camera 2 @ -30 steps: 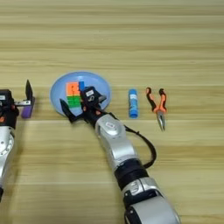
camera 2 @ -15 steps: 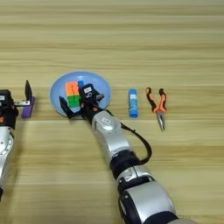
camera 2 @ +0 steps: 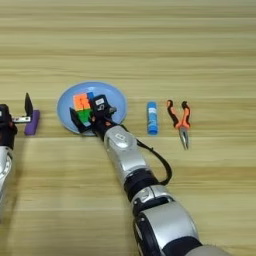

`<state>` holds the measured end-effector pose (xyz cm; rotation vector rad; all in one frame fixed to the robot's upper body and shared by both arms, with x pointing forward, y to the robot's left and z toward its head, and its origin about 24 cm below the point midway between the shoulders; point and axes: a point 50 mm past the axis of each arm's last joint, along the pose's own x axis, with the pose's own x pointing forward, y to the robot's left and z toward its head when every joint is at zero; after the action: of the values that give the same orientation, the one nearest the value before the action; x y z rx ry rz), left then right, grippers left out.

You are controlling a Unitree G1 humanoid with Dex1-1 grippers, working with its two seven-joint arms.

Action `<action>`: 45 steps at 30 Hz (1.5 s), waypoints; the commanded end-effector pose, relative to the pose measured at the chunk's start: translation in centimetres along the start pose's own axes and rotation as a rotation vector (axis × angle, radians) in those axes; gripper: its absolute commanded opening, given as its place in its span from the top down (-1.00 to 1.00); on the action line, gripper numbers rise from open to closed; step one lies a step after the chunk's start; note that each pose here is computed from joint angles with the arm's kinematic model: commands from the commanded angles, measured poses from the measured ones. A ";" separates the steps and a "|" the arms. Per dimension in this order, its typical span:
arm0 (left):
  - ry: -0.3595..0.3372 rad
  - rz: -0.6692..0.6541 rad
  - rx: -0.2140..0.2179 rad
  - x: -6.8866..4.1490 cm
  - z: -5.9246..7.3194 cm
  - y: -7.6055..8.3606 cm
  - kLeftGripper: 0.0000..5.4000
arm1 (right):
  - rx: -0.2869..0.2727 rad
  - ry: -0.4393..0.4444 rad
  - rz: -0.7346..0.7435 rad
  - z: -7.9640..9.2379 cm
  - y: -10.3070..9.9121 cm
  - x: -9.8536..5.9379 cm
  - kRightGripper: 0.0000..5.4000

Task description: Move the objects on the table

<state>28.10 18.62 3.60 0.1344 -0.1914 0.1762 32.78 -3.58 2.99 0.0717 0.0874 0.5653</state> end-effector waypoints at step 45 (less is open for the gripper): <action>0.016 -0.020 -0.019 -0.4 0.0 -1.1 -1.00 | -0.090 -0.221 -0.205 5.0 -4.5 -6.3 -0.26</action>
<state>27.98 17.69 3.50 0.1121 -0.1865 0.1622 30.67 -10.23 7.89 0.0373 -0.1464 0.3853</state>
